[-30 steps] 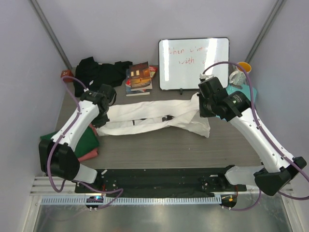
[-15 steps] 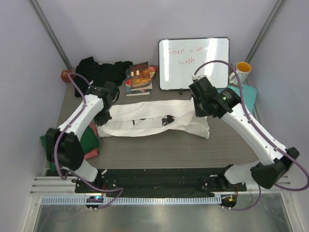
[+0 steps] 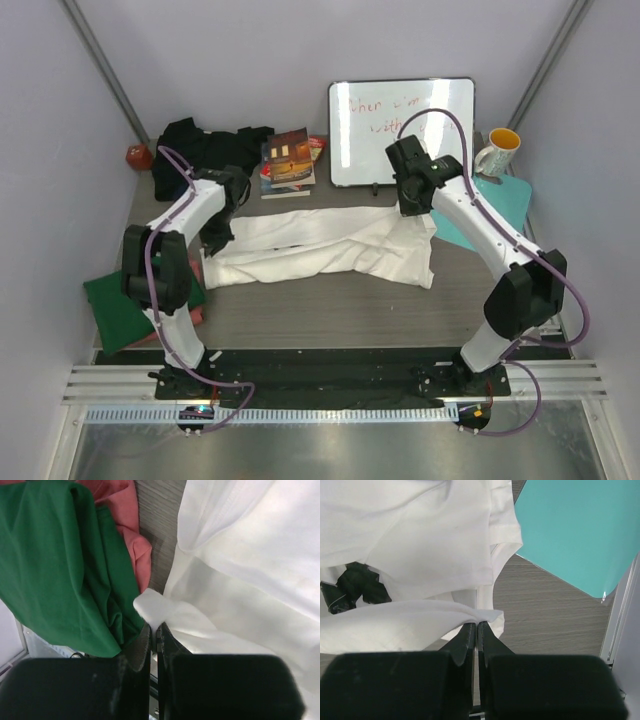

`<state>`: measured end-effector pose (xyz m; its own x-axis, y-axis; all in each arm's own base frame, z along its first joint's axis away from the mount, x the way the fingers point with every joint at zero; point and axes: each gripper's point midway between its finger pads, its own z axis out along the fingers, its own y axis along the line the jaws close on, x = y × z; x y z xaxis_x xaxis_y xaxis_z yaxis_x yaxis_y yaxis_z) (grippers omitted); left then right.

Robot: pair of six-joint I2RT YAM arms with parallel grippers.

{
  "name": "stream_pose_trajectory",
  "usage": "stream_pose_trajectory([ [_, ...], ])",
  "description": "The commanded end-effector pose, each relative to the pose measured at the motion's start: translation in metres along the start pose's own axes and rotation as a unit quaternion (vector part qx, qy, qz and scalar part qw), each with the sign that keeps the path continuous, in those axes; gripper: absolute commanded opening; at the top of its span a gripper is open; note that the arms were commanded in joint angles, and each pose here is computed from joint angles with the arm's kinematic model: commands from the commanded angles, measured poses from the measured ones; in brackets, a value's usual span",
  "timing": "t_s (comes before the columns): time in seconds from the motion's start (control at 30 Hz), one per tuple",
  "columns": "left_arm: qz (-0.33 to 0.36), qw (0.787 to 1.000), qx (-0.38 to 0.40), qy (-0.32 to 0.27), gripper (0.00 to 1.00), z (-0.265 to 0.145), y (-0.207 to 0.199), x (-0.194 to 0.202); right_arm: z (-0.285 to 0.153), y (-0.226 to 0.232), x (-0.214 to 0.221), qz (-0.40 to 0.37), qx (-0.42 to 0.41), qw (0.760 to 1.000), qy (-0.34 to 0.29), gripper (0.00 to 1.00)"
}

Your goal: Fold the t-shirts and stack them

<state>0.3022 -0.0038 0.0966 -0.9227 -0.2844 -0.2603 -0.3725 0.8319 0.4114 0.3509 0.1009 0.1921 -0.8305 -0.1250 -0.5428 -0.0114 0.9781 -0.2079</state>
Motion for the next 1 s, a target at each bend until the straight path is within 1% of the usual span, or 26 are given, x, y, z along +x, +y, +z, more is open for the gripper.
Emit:
stream_pose_trajectory([
  [0.0, 0.005, 1.000, -0.018, 0.001, 0.01, 0.017, 0.000, -0.011, 0.013, -0.001, -0.019, -0.001, 0.007, 1.000, -0.023, 0.01],
  [0.2, 0.022, 0.999, -0.029, 0.018, 0.00, 0.033, -0.010, -0.011, 0.037, 0.011, -0.014, -0.011, 0.003, 1.000, 0.000, 0.01],
  [0.57, 0.029, 0.999, -0.034, -0.003, 0.01, 0.026, -0.013, -0.037, 0.065, 0.014, -0.013, -0.018, 0.025, 0.999, 0.011, 0.01],
  [0.83, 0.044, 0.999, -0.026, 0.019, 0.00, 0.037, -0.024, -0.032, 0.074, 0.012, -0.010, -0.019, 0.039, 0.999, 0.017, 0.01],
  [0.9, 0.048, 0.998, -0.023, 0.022, 0.04, 0.039, -0.026, -0.031, 0.075, 0.012, -0.010, -0.018, 0.041, 0.999, 0.018, 0.01],
  [0.97, 0.051, 0.998, -0.022, 0.027, 0.04, 0.041, -0.029, -0.029, 0.078, 0.011, -0.010, -0.018, 0.045, 0.999, 0.020, 0.01],
])
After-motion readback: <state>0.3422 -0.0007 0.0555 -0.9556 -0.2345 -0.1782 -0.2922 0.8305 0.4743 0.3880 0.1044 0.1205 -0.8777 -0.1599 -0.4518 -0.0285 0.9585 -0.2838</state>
